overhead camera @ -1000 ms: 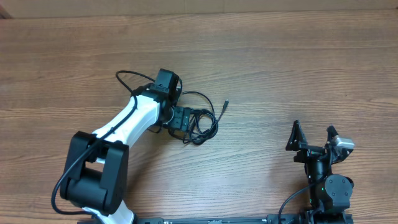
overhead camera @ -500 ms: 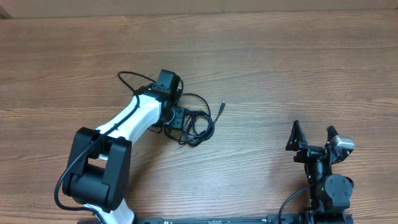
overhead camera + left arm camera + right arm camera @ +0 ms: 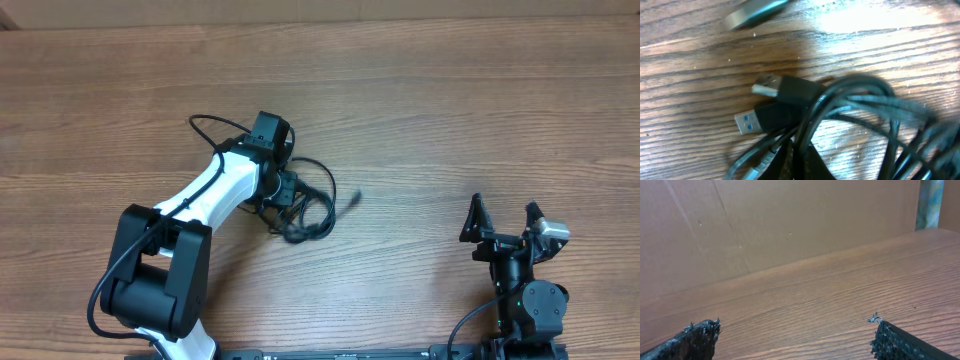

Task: Untangle cables
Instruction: 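Lower the left gripper and close it on the cable bundle, then lift the cable bundle upward with the left gripper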

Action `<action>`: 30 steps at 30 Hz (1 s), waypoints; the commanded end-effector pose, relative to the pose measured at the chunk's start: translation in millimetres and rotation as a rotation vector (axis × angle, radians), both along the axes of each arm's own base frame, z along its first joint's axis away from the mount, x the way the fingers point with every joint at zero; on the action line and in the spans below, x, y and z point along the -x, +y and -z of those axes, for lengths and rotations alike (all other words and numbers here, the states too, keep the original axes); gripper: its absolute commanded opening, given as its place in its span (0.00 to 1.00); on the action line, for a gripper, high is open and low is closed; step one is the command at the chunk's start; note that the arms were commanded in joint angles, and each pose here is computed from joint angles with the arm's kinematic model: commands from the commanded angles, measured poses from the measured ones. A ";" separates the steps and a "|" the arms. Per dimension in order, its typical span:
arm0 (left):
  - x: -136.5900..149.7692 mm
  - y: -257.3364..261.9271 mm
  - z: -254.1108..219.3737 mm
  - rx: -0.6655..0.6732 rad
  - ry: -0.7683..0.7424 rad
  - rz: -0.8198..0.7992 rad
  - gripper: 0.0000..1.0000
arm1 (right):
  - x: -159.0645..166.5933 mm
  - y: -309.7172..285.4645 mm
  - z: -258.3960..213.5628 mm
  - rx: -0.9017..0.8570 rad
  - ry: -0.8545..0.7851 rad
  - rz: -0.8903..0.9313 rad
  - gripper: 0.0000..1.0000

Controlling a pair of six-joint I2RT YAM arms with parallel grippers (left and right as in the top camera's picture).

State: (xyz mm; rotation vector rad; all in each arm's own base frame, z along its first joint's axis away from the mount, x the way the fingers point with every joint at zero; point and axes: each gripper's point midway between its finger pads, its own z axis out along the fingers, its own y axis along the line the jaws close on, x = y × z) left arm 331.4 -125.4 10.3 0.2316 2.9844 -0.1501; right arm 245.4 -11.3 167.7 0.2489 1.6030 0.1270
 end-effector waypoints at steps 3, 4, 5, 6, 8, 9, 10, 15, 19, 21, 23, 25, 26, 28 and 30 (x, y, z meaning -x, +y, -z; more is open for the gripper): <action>-8.6 -8.2 -1.7 0.029 -0.019 0.010 0.04 | 0.7 -1.8 -3.8 0.004 -0.016 0.009 1.00; -10.0 -9.1 -2.1 0.034 -0.024 0.011 0.04 | 0.7 -1.8 -3.8 0.004 -0.016 0.009 1.00; -11.5 -11.3 -2.7 0.045 -0.031 0.015 0.04 | 0.7 -1.8 -3.8 0.005 -0.016 0.009 1.00; -12.8 -15.5 -3.8 0.065 -0.037 0.036 0.04 | 0.7 -1.8 -3.8 0.005 -0.016 0.009 1.00; -14.9 -19.3 -5.5 0.085 -0.046 0.048 0.04 | 0.7 -1.8 -3.7 0.004 -0.015 0.009 1.00; -16.9 -20.1 -7.6 0.087 -0.052 0.049 0.04 | 0.7 -1.8 -3.7 0.005 -0.015 0.009 1.00; -19.3 -23.1 -11.3 0.101 -0.058 0.053 0.04 | 0.7 -1.8 -3.8 0.004 -0.016 0.009 1.00; -33.2 -33.7 -37.2 0.148 -0.102 0.063 0.04 | 0.7 -1.8 -3.8 0.004 -0.016 0.009 1.00; -48.0 -39.0 -73.4 0.161 -0.160 0.082 0.04 | 0.7 -1.8 -3.8 0.005 -0.016 0.009 1.00; -54.1 -41.2 -92.4 0.170 -0.194 0.090 0.04 | 0.7 -1.8 -3.8 0.004 -0.016 0.009 1.00; -59.8 -45.0 -116.2 0.190 -0.242 0.112 0.04 | 0.7 -1.8 -3.8 0.004 -0.016 0.009 1.00; -61.2 -50.1 -133.6 0.218 -0.273 0.140 0.04 | 0.7 -1.8 -3.8 0.004 -0.016 0.009 1.00; -61.2 -54.2 -147.7 0.243 -0.298 0.161 0.04 | 0.7 -1.8 -3.8 0.004 -0.016 0.009 1.00; -60.1 -57.6 -166.4 0.271 -0.329 0.174 0.04 | 0.7 -1.8 -3.8 0.004 -0.016 0.009 1.00; -57.6 -62.7 -188.1 0.311 -0.370 0.199 0.04 | 0.7 -1.8 -3.8 0.004 -0.016 0.009 1.00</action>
